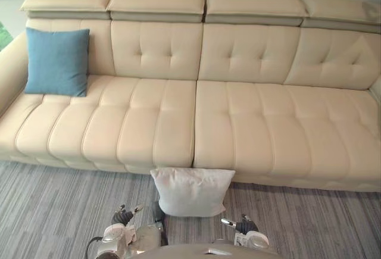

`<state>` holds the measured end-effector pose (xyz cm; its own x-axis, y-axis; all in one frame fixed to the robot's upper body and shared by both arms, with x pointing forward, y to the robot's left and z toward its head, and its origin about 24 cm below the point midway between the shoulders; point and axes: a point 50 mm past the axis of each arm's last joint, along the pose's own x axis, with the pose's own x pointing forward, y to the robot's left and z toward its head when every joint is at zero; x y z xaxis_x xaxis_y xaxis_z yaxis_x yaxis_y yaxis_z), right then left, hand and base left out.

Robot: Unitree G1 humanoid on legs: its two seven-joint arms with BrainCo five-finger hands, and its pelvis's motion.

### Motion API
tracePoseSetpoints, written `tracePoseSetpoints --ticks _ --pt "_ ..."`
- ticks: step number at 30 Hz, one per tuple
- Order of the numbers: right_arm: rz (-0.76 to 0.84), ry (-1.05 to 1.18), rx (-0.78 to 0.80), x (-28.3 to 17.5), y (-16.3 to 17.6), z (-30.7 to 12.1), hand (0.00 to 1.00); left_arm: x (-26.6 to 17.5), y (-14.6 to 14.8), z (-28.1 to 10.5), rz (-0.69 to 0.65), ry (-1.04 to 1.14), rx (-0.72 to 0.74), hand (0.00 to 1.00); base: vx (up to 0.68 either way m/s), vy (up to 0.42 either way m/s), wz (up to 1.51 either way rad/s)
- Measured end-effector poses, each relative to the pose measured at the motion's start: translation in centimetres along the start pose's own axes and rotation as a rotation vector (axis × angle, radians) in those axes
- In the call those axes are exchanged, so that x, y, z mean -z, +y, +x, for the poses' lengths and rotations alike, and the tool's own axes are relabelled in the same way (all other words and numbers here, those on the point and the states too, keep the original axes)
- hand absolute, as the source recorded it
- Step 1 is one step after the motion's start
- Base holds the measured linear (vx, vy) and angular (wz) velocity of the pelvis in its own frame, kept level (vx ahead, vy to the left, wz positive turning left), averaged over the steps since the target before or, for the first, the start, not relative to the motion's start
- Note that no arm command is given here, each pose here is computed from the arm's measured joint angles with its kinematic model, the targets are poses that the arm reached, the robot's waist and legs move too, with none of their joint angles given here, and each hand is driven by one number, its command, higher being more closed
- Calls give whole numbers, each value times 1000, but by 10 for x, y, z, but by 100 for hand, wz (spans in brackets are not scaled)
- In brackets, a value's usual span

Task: Pick up cushions and gather them together orderly.

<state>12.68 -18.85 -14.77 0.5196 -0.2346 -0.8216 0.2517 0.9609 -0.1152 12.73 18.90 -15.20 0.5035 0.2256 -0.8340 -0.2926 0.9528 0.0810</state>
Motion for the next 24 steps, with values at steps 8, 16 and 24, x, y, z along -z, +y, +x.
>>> tracePoseSetpoints --ticks 8,16,24 --pt "62 -36 -3 -9 7 -1 0 -16 -7 1 -30 -57 16 0 -45 57 -7" --pt "67 -30 8 -7 3 0 0 0 -2 -1 -3 -3 6 0 -41 -3 -18" --pt "2 -35 10 -9 1 1 0 3 -4 -2 9 6 14 0 -5 -24 -7"
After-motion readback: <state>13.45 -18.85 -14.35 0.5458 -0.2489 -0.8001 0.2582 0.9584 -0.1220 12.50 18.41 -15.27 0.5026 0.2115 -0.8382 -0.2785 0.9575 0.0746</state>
